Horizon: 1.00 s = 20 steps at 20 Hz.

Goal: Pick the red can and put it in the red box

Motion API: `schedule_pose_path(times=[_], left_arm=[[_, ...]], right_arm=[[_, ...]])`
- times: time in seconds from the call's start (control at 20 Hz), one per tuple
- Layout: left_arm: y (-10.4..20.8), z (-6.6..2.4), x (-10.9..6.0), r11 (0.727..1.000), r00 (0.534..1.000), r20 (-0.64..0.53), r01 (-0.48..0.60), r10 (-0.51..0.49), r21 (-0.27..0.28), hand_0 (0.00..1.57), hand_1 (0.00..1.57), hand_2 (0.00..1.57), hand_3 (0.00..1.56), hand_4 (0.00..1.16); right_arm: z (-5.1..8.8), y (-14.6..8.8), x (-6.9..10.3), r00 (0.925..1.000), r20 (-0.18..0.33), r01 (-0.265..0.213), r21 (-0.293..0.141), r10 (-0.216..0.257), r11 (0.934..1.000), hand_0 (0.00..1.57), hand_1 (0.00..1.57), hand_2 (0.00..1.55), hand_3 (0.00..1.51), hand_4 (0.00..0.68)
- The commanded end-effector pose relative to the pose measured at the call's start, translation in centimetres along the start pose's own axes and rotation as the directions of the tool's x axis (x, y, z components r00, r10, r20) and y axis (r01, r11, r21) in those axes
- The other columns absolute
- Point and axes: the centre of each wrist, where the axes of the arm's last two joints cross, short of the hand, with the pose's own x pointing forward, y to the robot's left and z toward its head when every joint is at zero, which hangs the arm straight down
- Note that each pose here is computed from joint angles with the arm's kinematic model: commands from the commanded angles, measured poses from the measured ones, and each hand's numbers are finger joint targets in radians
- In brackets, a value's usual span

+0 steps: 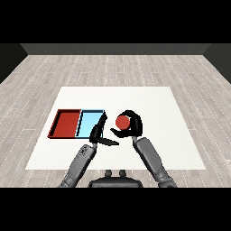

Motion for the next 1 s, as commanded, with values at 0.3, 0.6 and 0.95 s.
schedule_pose_path(times=[0.3,0.6,0.95], left_arm=[[-1.7,0.53,-0.7,0.999,0.998,-0.047,-0.034,0.034,-0.01,0.0,0.0,0.0,0.0,0.0],[-2.5,-0.57,-2.0,0.998,0.998,-0.024,-0.053,0.052,-0.03,0.0,0.0,0.0,0.0,0.0],[0.2,-1.97,-1.8,0.997,0.996,-0.035,-0.08,0.079,-0.019,0.0,0.0,0.0,0.0,0.0]], right_arm=[[0.4,1.5,1.4,0.9994,0.019,0.027,0.031,-0.028,0.9992,1.47,1.47,1.44,1.39,0.675],[0.4,2.6,1.2,0.9985,0.007,0.054,0.036,-0.054,0.9979,1.46,1.46,1.44,1.4,0.654],[1.0,4.6,0.6,0.9941,0.003,0.108,0.06,-0.108,0.9924,1.51,1.51,1.45,1.42,0.652]])
